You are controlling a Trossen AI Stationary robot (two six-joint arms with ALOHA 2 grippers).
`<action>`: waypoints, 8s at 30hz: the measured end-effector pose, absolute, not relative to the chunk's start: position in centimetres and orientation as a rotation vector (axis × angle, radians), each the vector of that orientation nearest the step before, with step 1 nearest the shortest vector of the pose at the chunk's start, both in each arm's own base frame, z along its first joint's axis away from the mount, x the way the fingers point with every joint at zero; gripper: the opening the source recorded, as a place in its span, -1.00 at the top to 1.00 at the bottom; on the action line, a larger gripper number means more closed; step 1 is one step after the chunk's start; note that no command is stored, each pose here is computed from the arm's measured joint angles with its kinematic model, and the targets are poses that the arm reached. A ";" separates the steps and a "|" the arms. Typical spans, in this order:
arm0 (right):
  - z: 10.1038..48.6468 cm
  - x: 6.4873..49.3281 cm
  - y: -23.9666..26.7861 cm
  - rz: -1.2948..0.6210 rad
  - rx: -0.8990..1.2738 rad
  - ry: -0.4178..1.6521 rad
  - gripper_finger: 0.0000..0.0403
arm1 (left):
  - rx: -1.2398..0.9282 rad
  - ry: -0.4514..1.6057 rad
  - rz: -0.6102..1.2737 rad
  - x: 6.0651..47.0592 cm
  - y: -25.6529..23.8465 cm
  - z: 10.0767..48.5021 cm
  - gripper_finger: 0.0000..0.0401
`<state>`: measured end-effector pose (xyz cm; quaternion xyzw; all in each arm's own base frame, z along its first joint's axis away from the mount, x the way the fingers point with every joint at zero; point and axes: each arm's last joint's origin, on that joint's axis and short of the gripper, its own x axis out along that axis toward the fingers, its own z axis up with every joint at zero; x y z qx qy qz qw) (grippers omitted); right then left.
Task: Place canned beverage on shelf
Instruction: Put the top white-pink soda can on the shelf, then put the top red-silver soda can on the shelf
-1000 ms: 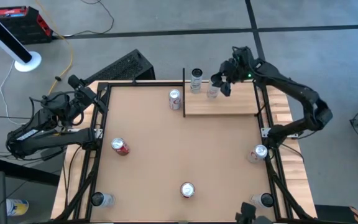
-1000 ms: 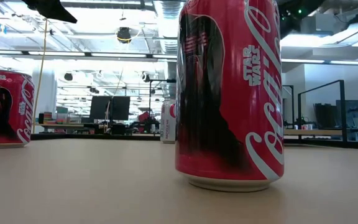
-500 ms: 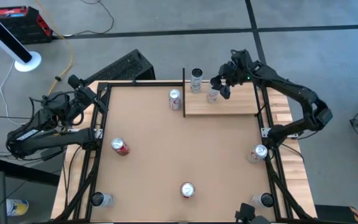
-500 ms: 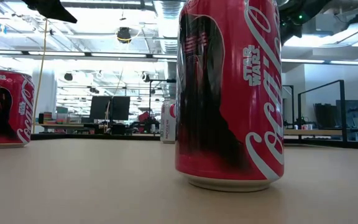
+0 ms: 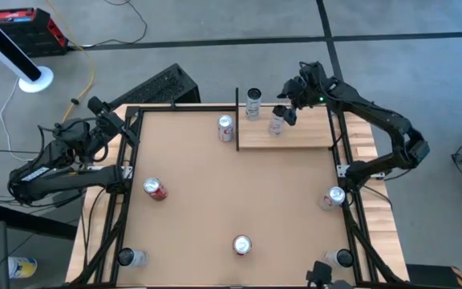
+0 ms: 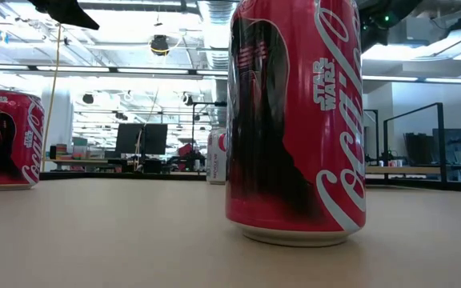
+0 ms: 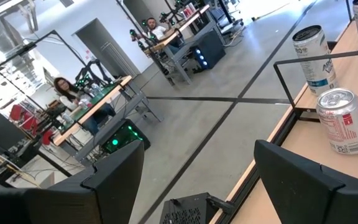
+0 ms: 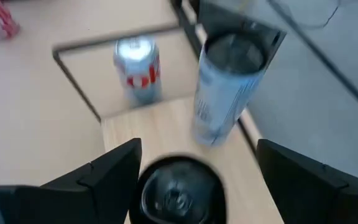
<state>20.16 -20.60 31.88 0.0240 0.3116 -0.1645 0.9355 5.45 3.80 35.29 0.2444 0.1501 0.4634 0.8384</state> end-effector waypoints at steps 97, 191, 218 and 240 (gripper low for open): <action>22.8 21.5 -16.2 -0.696 0.200 0.602 0.90 | 0.511 0.320 0.987 5.4 3.8 35.3 -0.45; 22.2 22.2 -10.1 -0.582 0.402 0.505 0.90 | 0.511 0.321 0.986 5.4 3.8 35.2 -0.45; 25.7 31.6 5.1 -0.024 0.007 0.516 0.89 | 0.390 0.185 0.819 7.5 4.0 34.4 -0.45; 25.5 29.9 5.2 -0.074 -0.205 0.637 0.87 | -0.131 0.363 0.278 22.5 19.3 24.6 -0.45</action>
